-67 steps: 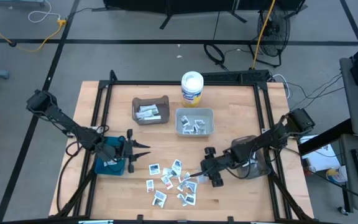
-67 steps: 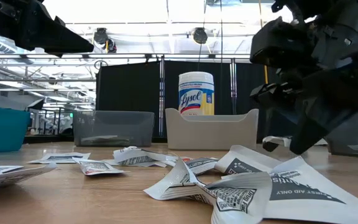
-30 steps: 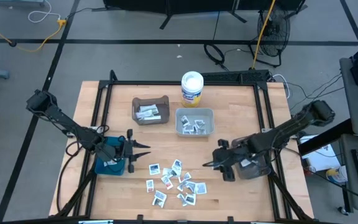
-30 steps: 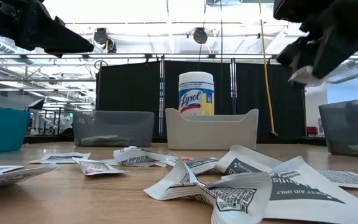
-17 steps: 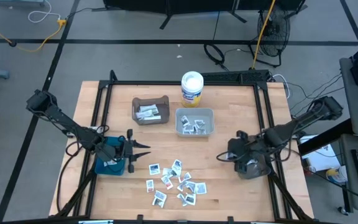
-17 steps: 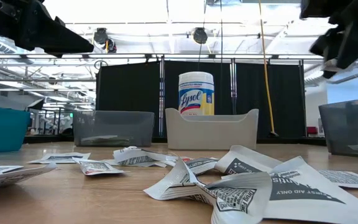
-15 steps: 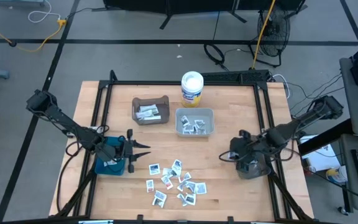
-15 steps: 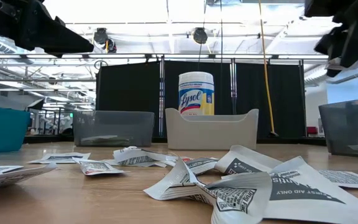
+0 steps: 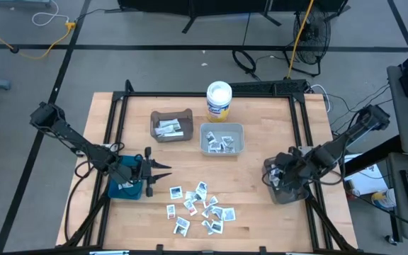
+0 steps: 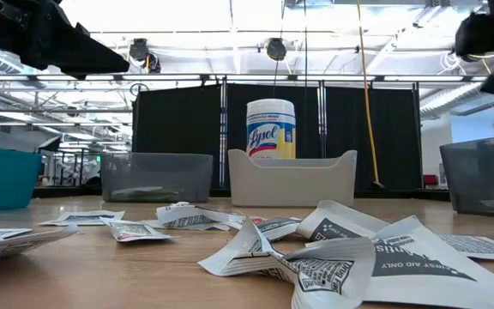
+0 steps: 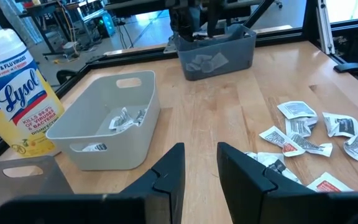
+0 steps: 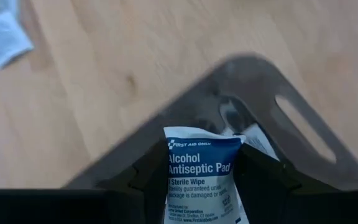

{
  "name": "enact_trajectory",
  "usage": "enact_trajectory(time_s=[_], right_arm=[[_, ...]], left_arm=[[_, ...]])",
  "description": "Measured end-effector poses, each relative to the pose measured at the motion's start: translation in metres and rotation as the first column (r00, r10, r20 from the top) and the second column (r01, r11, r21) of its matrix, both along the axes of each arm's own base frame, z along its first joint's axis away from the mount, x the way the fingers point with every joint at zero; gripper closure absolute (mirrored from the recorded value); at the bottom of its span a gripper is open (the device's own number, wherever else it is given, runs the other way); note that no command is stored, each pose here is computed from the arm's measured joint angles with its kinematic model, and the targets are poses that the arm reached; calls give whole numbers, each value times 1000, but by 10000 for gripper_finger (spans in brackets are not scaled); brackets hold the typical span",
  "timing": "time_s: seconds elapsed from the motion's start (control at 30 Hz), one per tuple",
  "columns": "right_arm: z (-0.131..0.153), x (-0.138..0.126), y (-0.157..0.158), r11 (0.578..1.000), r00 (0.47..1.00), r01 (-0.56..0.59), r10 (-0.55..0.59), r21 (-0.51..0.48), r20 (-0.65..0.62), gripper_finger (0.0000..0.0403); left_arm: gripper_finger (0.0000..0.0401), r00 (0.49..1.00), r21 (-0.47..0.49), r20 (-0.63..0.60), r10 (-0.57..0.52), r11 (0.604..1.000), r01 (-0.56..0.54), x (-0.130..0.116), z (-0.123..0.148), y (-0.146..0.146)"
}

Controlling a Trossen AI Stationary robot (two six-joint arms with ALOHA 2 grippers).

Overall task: Pick & Place First Aid Supplies
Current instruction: Put the blue alcohol pad into the bottom black bin, then move the blue alcohol pad to the center of the table

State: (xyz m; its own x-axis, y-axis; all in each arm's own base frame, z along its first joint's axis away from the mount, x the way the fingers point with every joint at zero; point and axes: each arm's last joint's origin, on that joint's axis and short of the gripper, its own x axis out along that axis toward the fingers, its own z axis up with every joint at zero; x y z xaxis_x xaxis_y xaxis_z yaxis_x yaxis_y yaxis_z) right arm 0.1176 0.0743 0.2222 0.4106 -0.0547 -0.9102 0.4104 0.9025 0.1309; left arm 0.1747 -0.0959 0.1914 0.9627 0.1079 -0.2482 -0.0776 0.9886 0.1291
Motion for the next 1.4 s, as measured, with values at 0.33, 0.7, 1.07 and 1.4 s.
enact_trajectory(time_s=[0.33, 0.7, 1.07, 1.4], right_arm=[[-19, -12, -5, 997, 997, 64, -62, 40, -38, 247], [-18, -12, -5, 993, 994, 107, -105, 54, -33, 214], [-18, -12, -5, 994, 995, 94, -92, 48, -33, 147], [-10, -17, -9, 997, 999, 20, -22, 71, 32, 160]], left_arm=[[304, 1000, -6, 1, 2, 1000, -2, 0, 0, 0], [304, 1000, -5, 0, 1, 1000, -1, 0, 0, 0], [304, 1000, -7, 1, 2, 1000, -2, 0, 0, 0], [304, 1000, -12, 5, 3, 1000, -3, 0, 0, 0]])
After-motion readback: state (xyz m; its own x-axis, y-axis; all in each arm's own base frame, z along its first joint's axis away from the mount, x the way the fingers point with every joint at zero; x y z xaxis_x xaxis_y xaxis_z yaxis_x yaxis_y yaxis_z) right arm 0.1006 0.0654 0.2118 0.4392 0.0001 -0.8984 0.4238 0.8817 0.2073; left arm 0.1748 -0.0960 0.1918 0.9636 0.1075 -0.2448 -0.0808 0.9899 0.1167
